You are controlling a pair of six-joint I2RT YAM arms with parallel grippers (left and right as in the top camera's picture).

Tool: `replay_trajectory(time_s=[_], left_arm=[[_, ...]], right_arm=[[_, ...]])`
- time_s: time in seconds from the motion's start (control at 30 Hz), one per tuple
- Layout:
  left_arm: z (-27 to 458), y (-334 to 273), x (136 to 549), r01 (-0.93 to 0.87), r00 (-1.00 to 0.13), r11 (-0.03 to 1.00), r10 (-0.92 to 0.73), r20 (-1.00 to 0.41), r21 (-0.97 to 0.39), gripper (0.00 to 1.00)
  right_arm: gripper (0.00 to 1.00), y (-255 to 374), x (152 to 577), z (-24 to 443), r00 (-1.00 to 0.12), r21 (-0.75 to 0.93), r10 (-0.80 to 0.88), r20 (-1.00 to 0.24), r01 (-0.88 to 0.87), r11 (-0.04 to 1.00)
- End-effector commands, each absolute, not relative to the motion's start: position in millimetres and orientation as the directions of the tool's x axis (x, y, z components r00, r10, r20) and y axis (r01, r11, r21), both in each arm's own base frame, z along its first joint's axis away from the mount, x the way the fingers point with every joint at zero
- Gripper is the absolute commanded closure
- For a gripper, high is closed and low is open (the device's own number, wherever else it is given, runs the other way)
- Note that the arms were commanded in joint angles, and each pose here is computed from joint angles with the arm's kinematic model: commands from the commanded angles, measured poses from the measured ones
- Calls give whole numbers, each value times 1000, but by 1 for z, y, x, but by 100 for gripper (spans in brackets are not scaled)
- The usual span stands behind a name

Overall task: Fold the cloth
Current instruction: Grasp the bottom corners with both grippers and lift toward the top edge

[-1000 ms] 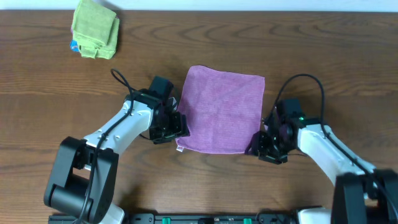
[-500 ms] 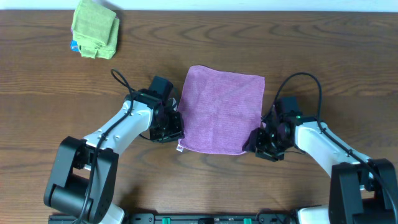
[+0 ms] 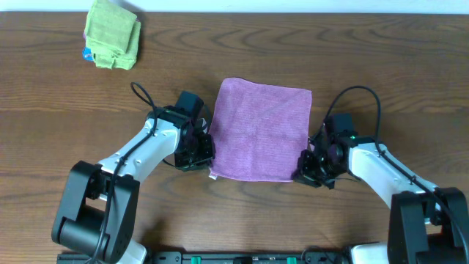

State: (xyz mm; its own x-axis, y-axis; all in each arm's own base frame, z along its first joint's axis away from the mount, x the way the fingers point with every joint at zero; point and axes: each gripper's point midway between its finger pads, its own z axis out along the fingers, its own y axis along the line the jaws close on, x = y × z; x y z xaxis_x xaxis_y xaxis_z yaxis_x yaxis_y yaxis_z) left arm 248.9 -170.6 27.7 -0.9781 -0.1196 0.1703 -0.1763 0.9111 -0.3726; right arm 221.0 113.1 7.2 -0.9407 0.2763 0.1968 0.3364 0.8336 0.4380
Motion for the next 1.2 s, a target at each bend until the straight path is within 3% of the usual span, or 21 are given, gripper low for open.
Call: replay_trajectory(time_s=[0.0, 0.33, 0.47, 0.93, 1.17], left_arm=[[23, -165, 248, -173, -978, 919, -117, 175, -353, 94], [22, -163, 246, -187, -974, 922, -130, 185, -339, 94], [31, -170, 255, -180, -978, 911, -125, 167, -372, 94], [71, -204, 349, -11, -974, 849, -128, -186, -528, 94], [65, -199, 385, -23, -956, 838, -177, -232, -545, 94]], right_arm=[[98, 118, 227, 13, -940, 465, 276, 199, 339, 818], [99, 117, 219, 22, -930, 445, 277, 243, 360, 820], [98, 117, 234, 44, -945, 461, 269, 184, 325, 826], [98, 86, 283, 62, -918, 392, 397, -8, 362, 846], [98, 75, 313, 57, -887, 428, 457, -64, 390, 816]])
